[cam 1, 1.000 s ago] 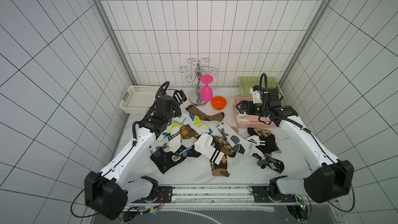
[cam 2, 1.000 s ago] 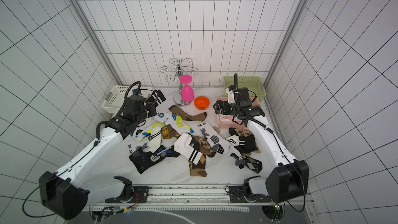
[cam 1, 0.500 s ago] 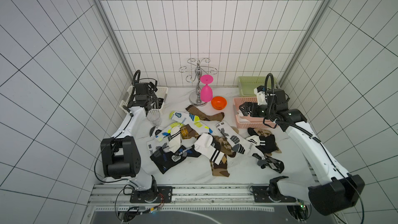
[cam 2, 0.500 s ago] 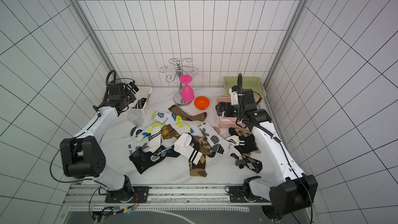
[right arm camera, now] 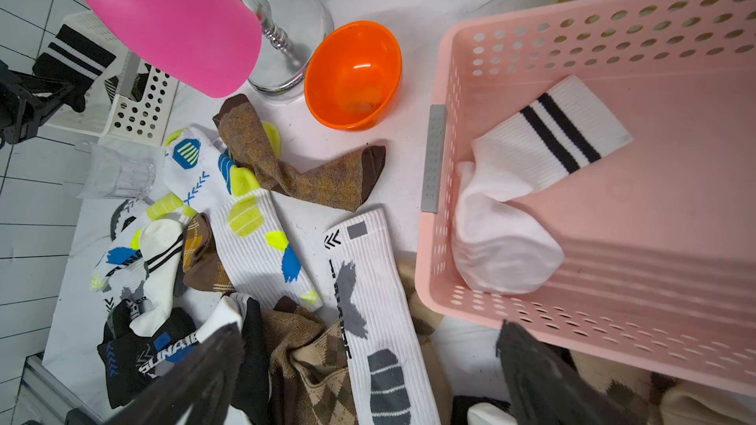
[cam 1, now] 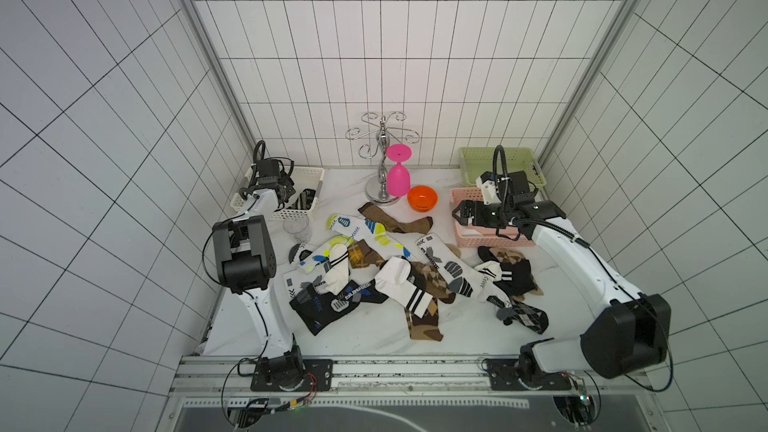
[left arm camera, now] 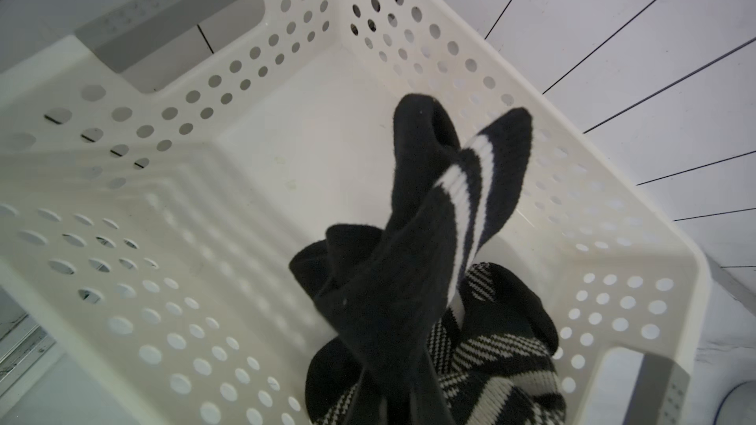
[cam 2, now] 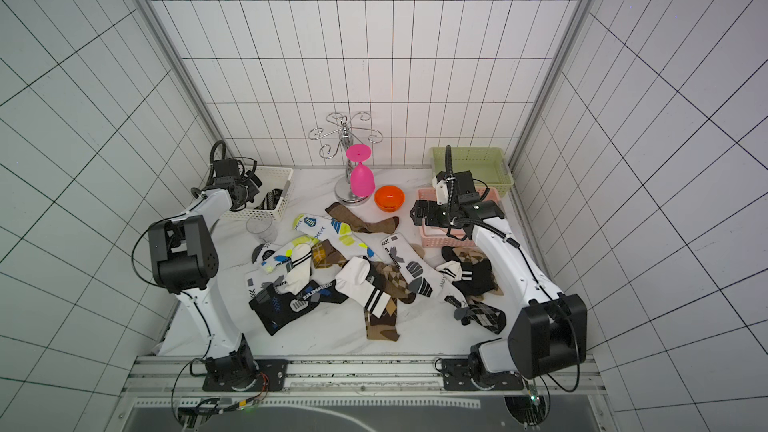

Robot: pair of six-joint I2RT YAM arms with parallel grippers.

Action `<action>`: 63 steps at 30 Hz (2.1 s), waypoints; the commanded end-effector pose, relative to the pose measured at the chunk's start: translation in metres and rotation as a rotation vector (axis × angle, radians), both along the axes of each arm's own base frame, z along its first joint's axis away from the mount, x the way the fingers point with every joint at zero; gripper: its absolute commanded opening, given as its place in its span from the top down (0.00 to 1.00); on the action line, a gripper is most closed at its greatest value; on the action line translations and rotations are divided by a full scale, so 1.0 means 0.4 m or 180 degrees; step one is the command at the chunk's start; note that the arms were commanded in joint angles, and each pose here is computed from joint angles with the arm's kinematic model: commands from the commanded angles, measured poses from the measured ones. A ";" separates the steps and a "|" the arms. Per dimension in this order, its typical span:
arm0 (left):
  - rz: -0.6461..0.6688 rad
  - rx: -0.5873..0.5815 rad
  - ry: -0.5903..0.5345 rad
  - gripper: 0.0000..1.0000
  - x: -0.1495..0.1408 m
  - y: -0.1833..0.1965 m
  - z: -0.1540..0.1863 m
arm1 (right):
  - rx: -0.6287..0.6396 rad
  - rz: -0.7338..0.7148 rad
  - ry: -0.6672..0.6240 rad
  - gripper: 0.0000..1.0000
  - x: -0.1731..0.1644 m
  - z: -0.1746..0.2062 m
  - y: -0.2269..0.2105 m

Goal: Sort the socks into the basket by color
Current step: Place the sock in the bin, then pick up the sock at the center of the board.

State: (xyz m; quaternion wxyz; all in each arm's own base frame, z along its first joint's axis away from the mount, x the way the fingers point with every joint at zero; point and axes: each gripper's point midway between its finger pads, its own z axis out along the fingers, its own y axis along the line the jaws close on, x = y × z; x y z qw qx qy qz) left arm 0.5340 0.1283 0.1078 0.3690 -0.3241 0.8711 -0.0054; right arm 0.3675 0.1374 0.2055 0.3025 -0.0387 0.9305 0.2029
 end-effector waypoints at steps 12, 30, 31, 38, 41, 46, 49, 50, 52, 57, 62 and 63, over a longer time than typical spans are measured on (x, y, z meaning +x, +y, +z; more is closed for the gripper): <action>-0.0127 -0.0118 -0.0146 0.47 0.042 -0.027 0.004 | 0.0072 0.0417 -0.0063 0.01 0.075 0.026 0.092; -0.0839 0.0151 -0.0976 0.37 -0.006 -0.269 0.365 | -0.0142 0.0874 0.0427 0.26 -0.033 -0.119 0.212; -0.0917 0.0156 -0.0998 0.37 -0.013 -0.301 0.378 | -0.0189 0.0831 0.0490 0.26 -0.041 -0.134 0.203; -0.1708 -0.0126 -0.1093 0.37 -0.129 -0.586 0.409 | -0.0601 0.0406 0.0669 0.17 -0.098 -0.247 0.104; -0.2008 -0.0067 -0.1079 0.37 -0.206 -0.683 0.410 | -0.0724 0.0300 0.0680 0.13 -0.114 -0.276 0.071; -0.2278 -0.0174 -0.1044 0.37 -0.327 -0.760 0.387 | -0.0841 0.0218 0.0734 0.10 -0.145 -0.326 0.035; -0.2381 -0.0282 -0.1056 0.37 -0.393 -0.788 0.378 | -0.0904 0.0193 0.0756 0.07 -0.151 -0.343 0.020; -0.2414 -0.0309 -0.1052 0.37 -0.414 -0.798 0.373 | -0.0925 0.0176 0.0775 0.06 -0.155 -0.350 0.013; -0.2468 -0.0347 -0.1067 0.37 -0.454 -0.816 0.372 | -0.0929 0.0175 0.0832 0.06 -0.165 -0.366 0.004; -0.2559 -0.0427 -0.1010 0.37 -0.528 -0.851 0.354 | -0.0822 0.0240 0.0854 0.15 -0.188 -0.378 0.011; -0.2574 -0.0425 -0.0923 0.37 -0.573 -0.865 0.331 | -0.0697 0.0300 0.0839 0.39 -0.213 -0.367 0.020; -0.2585 -0.0344 -0.0921 0.37 -0.580 -0.869 0.334 | -0.0669 0.0299 0.0818 0.46 -0.216 -0.361 0.021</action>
